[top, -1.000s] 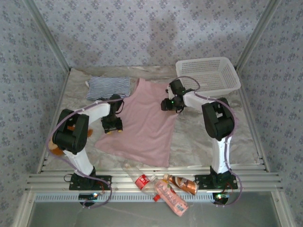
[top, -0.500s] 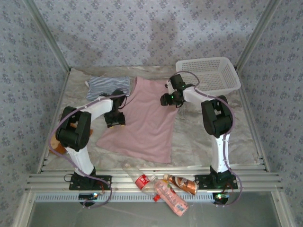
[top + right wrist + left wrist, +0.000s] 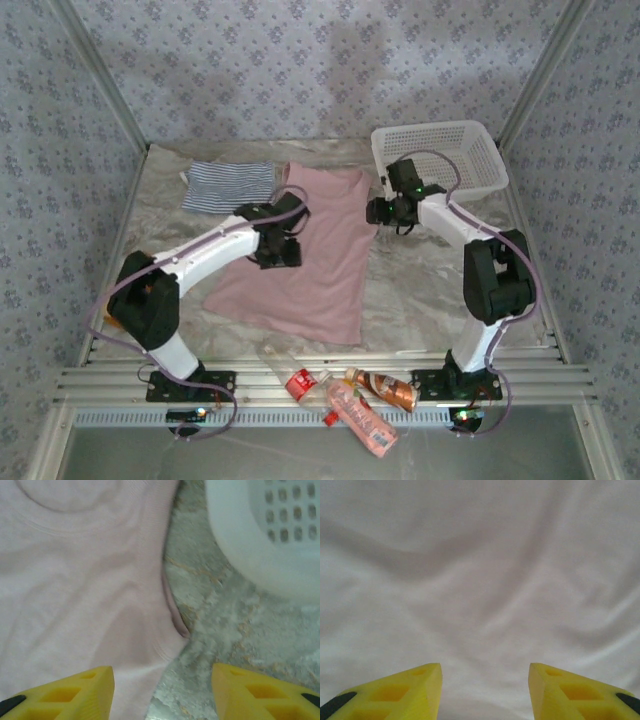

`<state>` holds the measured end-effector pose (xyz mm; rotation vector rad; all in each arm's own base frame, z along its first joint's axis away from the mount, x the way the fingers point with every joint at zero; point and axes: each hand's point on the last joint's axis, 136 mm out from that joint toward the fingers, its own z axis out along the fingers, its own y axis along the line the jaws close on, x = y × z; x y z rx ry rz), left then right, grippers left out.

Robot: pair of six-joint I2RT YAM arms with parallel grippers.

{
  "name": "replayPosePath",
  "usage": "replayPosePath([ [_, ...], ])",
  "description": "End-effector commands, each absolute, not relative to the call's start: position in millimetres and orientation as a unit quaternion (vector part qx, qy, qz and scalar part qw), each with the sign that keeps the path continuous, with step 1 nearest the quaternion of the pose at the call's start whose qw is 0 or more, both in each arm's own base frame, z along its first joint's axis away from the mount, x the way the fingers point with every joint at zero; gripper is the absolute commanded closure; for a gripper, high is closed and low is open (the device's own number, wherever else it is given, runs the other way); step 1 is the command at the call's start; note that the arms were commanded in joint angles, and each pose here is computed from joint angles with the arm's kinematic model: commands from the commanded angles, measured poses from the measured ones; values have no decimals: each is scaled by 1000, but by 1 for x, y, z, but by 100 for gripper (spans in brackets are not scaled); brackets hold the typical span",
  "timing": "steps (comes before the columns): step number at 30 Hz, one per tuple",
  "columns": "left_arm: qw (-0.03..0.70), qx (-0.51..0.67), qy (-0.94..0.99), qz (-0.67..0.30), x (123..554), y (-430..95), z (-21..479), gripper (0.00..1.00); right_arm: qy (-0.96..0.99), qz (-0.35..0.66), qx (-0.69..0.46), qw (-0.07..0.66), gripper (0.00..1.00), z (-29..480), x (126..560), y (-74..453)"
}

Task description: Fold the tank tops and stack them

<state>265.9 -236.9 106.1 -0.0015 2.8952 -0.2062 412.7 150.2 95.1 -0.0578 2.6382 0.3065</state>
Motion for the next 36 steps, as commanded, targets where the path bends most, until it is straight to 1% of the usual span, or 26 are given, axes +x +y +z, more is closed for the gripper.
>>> replayPosePath([
  [1,147,13,980,-134,255,-290,112,51,971,77,17,227,46,77,402,138],
  [7,150,79,968,-184,227,-366,98,51,974,75,2,214,50,56,410,153],
  [10,135,108,969,-177,213,-386,85,51,973,77,-1,216,52,49,418,157],
  [14,120,137,969,-165,195,-401,69,51,973,78,-5,218,56,46,429,163],
  [20,103,174,970,-133,176,-407,53,53,977,72,-14,199,61,32,431,169],
  [23,94,185,970,-122,168,-409,46,55,979,59,-28,193,60,32,423,172],
  [28,80,207,972,-77,156,-403,33,59,977,15,-38,209,60,37,417,161],
  [32,76,217,972,-53,150,-397,28,62,970,-19,-62,235,60,43,417,157],
  [36,70,222,972,-39,145,-390,27,65,968,-38,-77,236,59,46,415,159],
])
